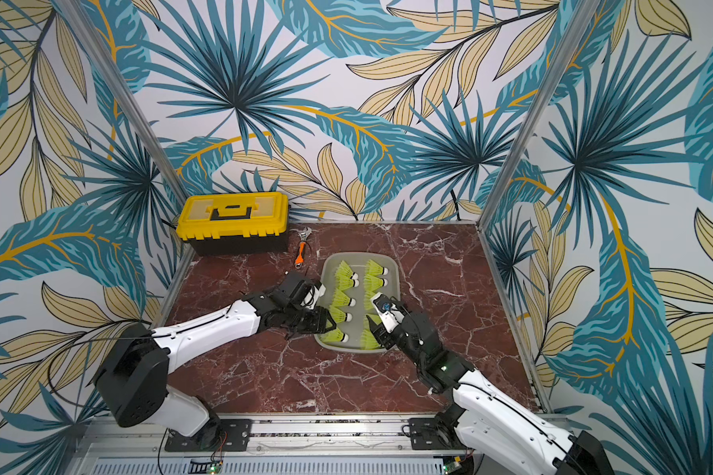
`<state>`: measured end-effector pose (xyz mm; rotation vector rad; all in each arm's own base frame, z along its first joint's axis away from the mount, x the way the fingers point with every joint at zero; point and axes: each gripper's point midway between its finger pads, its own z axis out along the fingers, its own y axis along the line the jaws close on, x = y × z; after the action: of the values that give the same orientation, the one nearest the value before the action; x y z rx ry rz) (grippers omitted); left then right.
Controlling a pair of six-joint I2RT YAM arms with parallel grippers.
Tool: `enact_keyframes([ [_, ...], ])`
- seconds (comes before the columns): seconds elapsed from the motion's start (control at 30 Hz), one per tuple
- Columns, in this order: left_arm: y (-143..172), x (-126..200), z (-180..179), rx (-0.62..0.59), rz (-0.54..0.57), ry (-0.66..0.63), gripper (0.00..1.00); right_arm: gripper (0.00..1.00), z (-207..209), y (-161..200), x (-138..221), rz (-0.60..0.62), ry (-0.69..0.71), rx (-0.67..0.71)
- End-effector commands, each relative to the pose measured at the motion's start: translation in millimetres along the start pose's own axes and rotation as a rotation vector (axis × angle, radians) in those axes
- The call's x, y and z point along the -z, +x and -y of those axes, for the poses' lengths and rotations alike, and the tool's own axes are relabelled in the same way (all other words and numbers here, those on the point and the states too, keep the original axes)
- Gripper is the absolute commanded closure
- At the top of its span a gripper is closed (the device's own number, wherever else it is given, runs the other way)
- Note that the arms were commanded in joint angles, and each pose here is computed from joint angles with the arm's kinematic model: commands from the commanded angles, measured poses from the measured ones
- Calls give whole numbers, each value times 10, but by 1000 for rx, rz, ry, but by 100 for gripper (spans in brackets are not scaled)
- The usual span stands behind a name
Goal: Put the shuttlecocks into the storage box
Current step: Place the shuttlecock in the storage box, then reset both arms
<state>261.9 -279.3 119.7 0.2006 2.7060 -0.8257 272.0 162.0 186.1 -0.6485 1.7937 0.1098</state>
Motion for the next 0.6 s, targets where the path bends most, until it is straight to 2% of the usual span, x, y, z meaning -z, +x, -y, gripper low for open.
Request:
enact_keyframes([
  [0.0, -281, 335, -63, -67, 155, -113, 46, 29, 215, 23, 22, 12, 128, -52],
  [0.27, -568, 916, -608, -69, 452, -413, 39, 28, 665, 98, 120, -2, 407, -129],
  [0.4, -660, 1261, -907, -56, 594, -584, 30, 26, 839, 162, 184, -26, 529, -139],
  [0.57, -715, 1652, -1187, -50, 753, -729, 19, 22, 994, 260, 227, -67, 635, -165],
])
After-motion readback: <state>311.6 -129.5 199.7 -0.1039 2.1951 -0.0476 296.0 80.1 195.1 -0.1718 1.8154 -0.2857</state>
